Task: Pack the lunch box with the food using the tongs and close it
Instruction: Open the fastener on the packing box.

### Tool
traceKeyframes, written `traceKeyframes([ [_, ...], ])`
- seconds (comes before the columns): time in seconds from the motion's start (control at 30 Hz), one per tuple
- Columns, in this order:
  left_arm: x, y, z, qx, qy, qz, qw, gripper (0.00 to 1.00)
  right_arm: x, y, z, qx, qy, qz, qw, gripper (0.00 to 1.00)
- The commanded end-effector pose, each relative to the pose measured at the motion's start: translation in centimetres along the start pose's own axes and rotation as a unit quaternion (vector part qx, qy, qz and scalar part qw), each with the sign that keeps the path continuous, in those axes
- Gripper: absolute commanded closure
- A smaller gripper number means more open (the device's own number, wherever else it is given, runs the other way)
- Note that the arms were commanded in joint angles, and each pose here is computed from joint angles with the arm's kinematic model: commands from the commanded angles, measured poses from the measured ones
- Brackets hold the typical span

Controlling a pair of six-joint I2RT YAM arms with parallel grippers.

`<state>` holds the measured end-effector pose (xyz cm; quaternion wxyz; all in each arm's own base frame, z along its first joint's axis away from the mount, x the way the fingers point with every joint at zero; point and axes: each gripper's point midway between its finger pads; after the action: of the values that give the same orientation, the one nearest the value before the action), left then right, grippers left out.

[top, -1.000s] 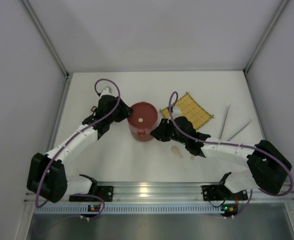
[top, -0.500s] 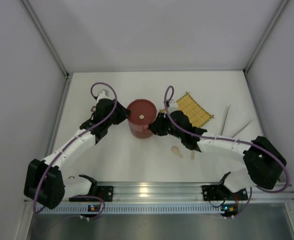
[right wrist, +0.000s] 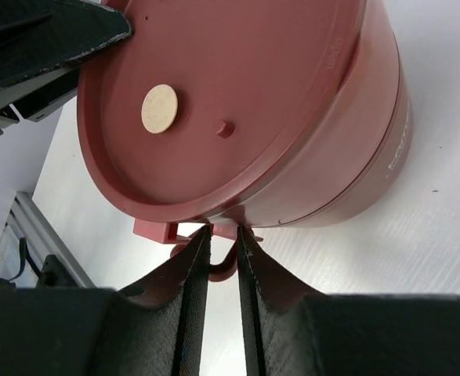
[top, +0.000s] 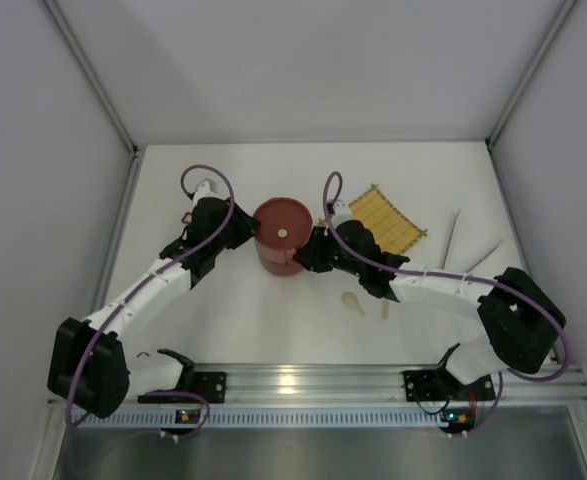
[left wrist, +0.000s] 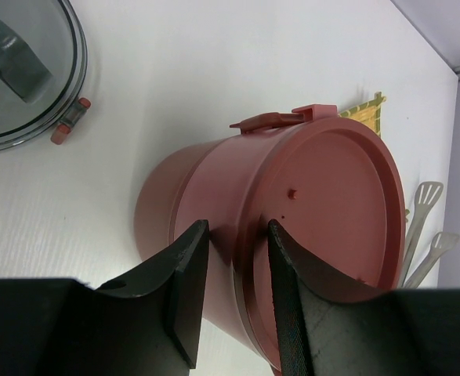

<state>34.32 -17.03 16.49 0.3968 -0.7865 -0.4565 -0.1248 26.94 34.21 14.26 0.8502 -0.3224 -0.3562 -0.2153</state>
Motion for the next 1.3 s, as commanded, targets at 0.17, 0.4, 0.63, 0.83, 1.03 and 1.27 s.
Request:
traceKeyframes([
  [0.17,-5.1,-0.2,4.9,0.088,0.028,0.088,0.992,0.6,-1.0,0.9,2.0,0.052,0.006,0.007,0.999,0.81],
  [0.4,-5.1,0.0,4.8,0.093,0.032,0.087,0.991,0.6,-2.5,0.9,1.5,0.046,0.012,0.016,0.999,0.81],
  [0.63,-5.0,0.0,4.6,0.093,0.031,0.086,0.991,0.6,-3.5,0.5,1.3,0.04,0.005,0.021,0.999,0.81],
  [0.83,-5.0,0.0,4.3,0.092,0.032,0.085,0.992,0.6,-3.9,0.8,0.9,0.032,0.002,0.025,0.999,0.81],
  [1.03,-4.9,-0.1,4.2,0.092,0.032,0.085,0.992,0.6,-4.4,1.9,0.5,0.026,0.003,0.029,0.999,0.82],
  [1.27,-4.9,-0.2,4.1,0.092,0.034,0.086,0.991,0.6,-4.1,2.8,-0.3,0.006,0.004,0.019,1.0,0.82],
])
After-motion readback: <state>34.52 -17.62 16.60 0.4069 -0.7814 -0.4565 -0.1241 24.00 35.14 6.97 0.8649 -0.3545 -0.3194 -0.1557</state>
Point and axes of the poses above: each gripper's point midway between its finger pads, its own y axis out along the fingers, its own z axis along the line the jaws close on, x = y × z, and after that the axes turned 3 degrees about -y, right-handed
